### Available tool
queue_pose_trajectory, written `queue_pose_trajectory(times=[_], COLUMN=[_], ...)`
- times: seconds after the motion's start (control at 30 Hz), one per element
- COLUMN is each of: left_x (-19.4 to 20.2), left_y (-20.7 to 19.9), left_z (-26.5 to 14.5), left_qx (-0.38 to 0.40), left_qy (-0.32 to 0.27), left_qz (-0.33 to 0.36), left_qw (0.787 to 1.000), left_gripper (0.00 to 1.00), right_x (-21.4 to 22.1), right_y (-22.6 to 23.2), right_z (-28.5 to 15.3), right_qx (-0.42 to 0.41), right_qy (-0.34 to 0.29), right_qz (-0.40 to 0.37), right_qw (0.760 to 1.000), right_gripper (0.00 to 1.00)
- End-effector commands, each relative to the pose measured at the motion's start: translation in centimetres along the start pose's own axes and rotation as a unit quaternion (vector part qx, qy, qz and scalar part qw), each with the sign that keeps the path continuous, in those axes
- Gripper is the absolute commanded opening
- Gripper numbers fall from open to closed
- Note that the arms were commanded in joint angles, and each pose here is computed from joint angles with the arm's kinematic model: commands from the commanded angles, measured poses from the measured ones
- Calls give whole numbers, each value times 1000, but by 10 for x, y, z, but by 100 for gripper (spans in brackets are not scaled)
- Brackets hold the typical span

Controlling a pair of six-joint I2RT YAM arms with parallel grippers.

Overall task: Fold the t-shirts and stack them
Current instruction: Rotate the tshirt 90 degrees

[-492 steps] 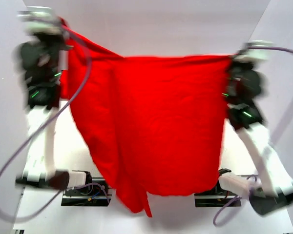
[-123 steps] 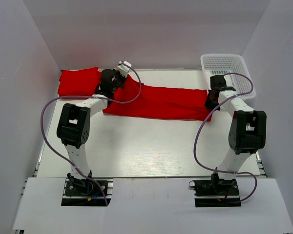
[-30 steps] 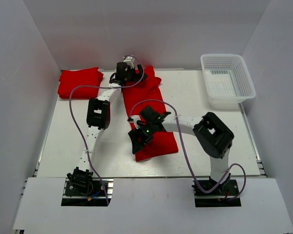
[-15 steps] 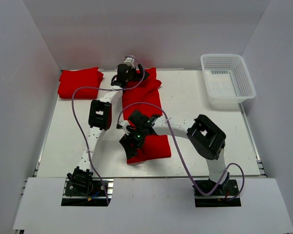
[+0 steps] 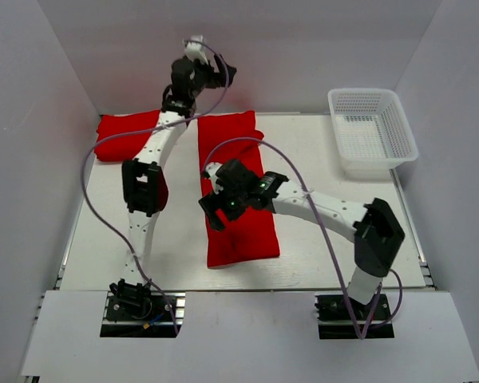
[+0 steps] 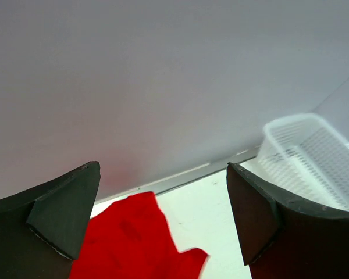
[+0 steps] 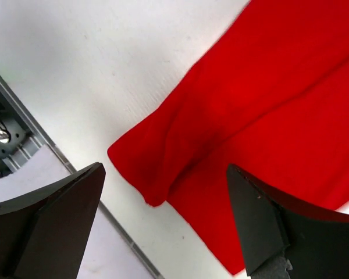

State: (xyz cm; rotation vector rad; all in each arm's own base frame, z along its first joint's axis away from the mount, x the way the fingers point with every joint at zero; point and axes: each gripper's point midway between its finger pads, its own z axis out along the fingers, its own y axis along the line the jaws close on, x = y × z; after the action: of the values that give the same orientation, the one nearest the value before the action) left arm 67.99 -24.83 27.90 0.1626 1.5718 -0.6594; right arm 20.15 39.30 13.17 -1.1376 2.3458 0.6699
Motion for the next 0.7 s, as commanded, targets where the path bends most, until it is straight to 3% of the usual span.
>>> queue_pose_trajectory(times=[0.0,0.03,0.07,0.1,0.13,0.27,0.3,0.33,0.37,0.4,0.5,0.53,0.67], left_x=[-113,-112,-82,-72,-63,-48,-38,2,-6,35,81,112,167], left_y=[-56,-60,-47,-44,-50,-54,-61,-51,-58,-57,-62,-61,-72], left_z=[-59,-71,-82,-99,-134,-232,-250,-275,-298,-318,-355,-378,-430], left_qx=[19,19,-5,-24,-30,-88,-89,-116,-118,-123,-137,-150,-160], left_qy=[-34,-16,31,59,80,93,104,147,135,187,248,291,386], left_qz=[46,53,55,48,43,19,1,-15,-17,-37,-83,-96,-130], left_qw=[998,998,998,997,995,992,991,982,984,974,955,940,899], left_gripper=[100,100,100,100,100,100,100,100,100,100,100,100,100], right_x=[-1,9,3,25,27,57,66,78,87,95,107,112,106], right_y=[-8,-16,-29,-36,-38,-65,-70,-73,-79,-83,-89,-86,-76], right_z=[-33,-32,-49,-45,-53,-69,-75,-73,-74,-78,-81,-78,-65], right_qx=[41,59,100,107,115,158,163,166,176,180,182,174,141], right_qy=[-26,-19,-48,-28,-34,-32,-33,-21,-16,-15,-23,-17,-1], right_qz=[29,32,38,46,52,98,107,111,130,139,172,175,144], right_qw=[998,998,993,993,991,982,980,980,976,974,968,969,980], right_gripper=[90,90,90,90,90,90,90,90,90,90,90,90,90])
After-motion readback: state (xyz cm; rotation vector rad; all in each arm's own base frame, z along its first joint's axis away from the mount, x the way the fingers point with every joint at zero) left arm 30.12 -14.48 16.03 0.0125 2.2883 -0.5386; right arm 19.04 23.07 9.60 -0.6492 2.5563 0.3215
